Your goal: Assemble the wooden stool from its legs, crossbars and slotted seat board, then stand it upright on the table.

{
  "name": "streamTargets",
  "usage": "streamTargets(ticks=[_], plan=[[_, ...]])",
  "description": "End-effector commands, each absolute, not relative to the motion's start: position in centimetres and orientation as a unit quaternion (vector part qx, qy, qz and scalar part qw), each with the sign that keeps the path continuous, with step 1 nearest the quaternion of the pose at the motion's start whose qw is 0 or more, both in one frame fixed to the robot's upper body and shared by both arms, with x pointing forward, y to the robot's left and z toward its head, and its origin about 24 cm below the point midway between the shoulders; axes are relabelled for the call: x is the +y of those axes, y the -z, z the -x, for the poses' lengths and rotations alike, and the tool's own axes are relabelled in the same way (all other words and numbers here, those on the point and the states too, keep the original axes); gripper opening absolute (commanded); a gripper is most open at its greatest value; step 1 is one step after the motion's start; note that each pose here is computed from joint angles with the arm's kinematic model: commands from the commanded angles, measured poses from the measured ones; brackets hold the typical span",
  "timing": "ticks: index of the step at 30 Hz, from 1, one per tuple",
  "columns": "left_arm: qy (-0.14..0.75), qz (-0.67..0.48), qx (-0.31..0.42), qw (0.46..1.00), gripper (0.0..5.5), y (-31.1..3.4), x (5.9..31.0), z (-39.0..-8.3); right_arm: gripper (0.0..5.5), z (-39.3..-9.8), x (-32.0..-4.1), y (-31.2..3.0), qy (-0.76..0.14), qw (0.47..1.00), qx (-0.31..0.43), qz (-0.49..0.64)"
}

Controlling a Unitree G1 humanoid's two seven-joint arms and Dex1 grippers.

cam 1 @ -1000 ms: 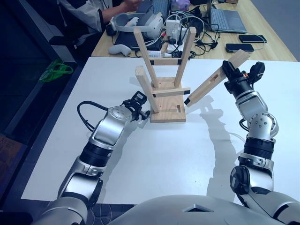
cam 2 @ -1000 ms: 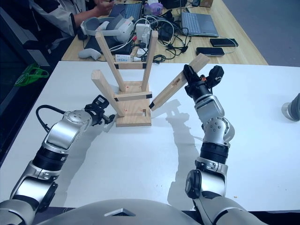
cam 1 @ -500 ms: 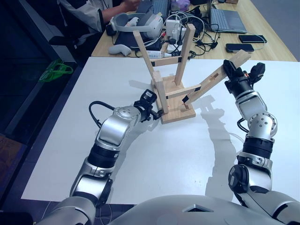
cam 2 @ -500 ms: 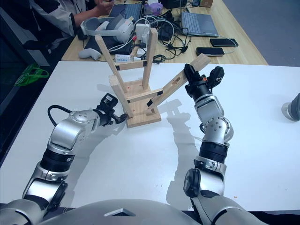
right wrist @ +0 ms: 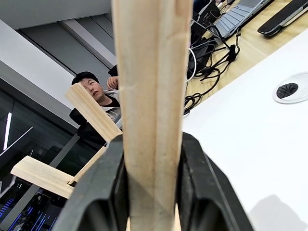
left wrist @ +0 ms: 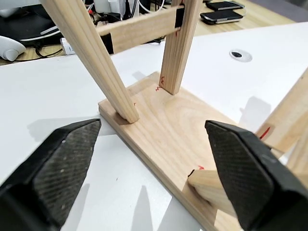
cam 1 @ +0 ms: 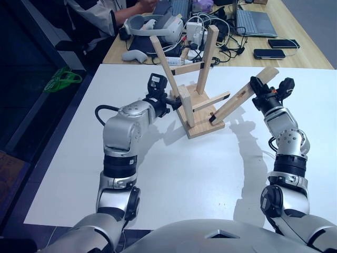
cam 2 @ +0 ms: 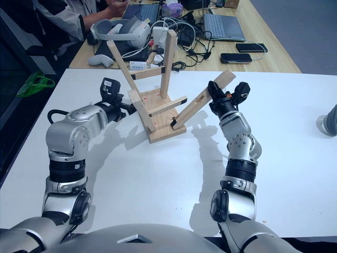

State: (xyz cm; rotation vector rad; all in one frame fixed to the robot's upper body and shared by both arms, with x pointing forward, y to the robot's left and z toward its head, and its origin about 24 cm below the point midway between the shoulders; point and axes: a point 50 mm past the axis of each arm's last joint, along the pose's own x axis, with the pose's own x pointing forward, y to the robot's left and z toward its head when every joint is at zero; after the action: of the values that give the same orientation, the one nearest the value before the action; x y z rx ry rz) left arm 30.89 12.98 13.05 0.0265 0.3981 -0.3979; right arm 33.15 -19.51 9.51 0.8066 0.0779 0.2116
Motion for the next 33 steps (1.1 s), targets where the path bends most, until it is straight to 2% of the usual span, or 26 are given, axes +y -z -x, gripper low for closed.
streamTargets(ticks=[1, 7, 15, 22, 33], plan=[[0.193, -0.001, 0.183, 0.964, 4.01, -13.8, 12.9, -31.2, 1.00, -34.1, -20.2, -10.3, -0.111, 0.929, 0.024, -0.353], [0.174, 0.086, 0.136, 0.972, 4.01, -15.2, 12.6, -31.7, 1.00, -34.7, -20.4, -10.2, -0.135, 0.938, 0.024, -0.318], [0.155, 0.155, 0.103, 0.970, 4.01, -16.1, 12.4, -31.8, 1.00, -35.0, -18.4, -9.4, -0.180, 0.938, 0.035, -0.294], [0.151, 0.210, 0.091, 0.962, 4.01, -16.2, 10.5, -31.2, 1.00, -36.1, -17.6, -10.0, -0.190, 0.938, 0.022, -0.291], [0.129, 0.218, 0.082, 0.964, 4.01, -16.5, 10.7, -31.3, 1.00, -33.7, -16.2, -9.0, -0.226, 0.959, 0.021, -0.169]])
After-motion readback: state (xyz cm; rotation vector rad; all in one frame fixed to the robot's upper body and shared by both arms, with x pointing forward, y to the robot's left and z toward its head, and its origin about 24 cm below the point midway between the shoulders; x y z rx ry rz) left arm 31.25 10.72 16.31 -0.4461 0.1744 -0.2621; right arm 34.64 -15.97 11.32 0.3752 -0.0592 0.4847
